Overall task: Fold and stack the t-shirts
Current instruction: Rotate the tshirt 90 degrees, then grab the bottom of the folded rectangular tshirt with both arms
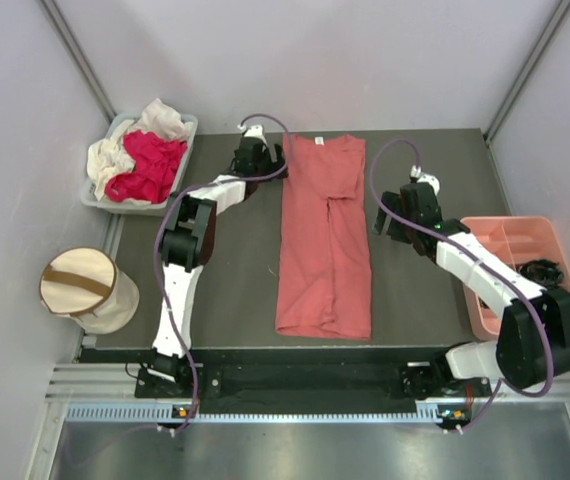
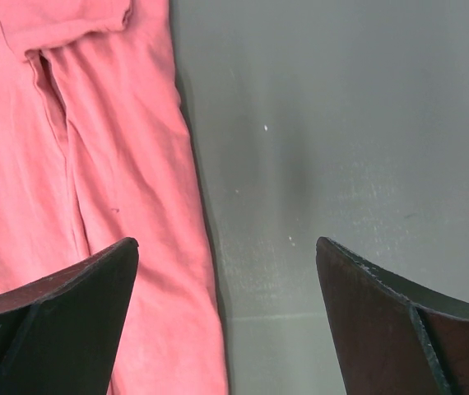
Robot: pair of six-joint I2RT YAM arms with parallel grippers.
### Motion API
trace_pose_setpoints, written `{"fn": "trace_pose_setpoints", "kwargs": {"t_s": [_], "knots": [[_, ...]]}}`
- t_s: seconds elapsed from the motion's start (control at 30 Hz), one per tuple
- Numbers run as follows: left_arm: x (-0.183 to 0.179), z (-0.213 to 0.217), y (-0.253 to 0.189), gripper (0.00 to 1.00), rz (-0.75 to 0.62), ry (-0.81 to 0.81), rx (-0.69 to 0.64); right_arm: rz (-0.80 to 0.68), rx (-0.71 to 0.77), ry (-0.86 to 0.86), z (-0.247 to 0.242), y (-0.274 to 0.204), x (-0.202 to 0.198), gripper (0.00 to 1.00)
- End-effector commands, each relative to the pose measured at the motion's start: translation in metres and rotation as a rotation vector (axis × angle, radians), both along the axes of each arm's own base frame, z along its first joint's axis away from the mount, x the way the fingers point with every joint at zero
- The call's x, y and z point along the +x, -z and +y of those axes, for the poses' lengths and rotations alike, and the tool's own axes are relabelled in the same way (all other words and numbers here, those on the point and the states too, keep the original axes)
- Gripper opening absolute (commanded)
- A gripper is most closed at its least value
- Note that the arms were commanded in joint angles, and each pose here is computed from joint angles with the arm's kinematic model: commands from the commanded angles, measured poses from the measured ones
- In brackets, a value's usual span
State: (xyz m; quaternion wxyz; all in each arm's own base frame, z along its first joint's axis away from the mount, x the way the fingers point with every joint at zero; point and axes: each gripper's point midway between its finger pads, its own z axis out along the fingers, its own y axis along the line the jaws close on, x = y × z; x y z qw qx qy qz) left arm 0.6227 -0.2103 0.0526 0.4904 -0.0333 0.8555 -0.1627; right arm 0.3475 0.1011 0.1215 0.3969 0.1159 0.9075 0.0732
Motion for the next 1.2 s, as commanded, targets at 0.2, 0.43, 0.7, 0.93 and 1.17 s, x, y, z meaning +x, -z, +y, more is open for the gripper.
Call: {"fn": "trace_pose_setpoints", "kwargs": {"t_s": [0.2,0.43,0.7,0.93,1.17], "knots": [[-0.132,0.037,-0.054,0.99,0.108,-0.117,-0.148,0.04,0.088,0.003,0.002,0.003,-0.052,0.89],[-0.285,0.016,-0.042,0.99,0.203,-0.083,-0.062,0.161,0.132,-0.023,0.021,0.029,-0.119,0.88],[-0.417,0.001,-0.008,0.99,0.322,0.032,-0.086,0.246,0.169,-0.019,0.036,0.059,-0.181,0.86],[-0.456,0.016,0.017,0.99,0.378,0.026,-0.048,0.27,0.203,0.014,0.038,0.077,-0.203,0.83],[-0.476,0.004,0.031,0.99,0.419,0.057,-0.063,0.296,0.208,-0.008,0.05,0.093,-0.211,0.78]]}}
